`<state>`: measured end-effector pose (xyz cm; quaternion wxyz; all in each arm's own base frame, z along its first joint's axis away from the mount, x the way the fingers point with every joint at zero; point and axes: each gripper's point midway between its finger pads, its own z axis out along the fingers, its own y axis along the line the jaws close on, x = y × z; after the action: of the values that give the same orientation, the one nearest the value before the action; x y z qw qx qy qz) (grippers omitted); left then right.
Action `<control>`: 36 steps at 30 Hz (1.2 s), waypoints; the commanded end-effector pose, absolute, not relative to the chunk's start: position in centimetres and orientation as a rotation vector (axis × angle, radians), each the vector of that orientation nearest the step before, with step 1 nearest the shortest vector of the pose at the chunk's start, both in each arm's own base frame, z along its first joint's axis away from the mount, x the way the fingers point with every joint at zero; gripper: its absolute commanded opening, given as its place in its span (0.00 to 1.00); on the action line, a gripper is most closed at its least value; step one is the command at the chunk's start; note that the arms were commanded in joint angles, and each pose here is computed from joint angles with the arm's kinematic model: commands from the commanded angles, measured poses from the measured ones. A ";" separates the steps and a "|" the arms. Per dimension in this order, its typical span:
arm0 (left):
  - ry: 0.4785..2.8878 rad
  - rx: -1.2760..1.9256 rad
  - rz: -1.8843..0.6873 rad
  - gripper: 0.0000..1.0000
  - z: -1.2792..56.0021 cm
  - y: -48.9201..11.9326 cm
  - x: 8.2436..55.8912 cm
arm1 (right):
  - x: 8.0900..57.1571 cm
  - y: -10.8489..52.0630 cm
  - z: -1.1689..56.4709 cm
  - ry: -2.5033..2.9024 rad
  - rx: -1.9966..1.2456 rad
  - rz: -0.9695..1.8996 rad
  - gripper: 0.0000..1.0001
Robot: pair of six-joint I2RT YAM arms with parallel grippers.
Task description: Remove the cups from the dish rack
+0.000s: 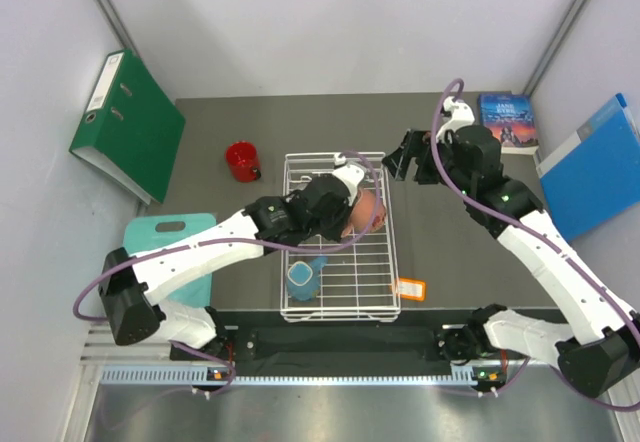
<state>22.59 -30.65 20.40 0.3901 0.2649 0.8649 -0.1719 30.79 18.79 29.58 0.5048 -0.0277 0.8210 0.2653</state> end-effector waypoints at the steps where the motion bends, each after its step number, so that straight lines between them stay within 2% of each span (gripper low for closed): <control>1: 2.120 0.628 -0.422 0.00 22.4 -31.7 23.0 | 30.2 17.3 31.1 1.932 -0.053 0.582 0.89; 16: 2.302 0.732 -0.221 0.00 11.8 -31.9 22.6 | 28.5 16.4 29.8 1.947 -0.061 0.570 0.89; 24: 2.309 0.728 -0.219 0.00 9.9 -32.7 23.0 | 28.2 16.4 29.1 1.967 -0.073 0.570 0.89; 36: 2.279 0.670 0.045 0.00 9.9 -30.4 25.4 | 28.6 16.4 28.0 1.984 -0.090 0.544 0.89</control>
<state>24.08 -31.28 9.22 0.3554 0.2756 0.8928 -0.0252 28.35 16.37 27.21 0.4996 -0.0290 0.8350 0.2288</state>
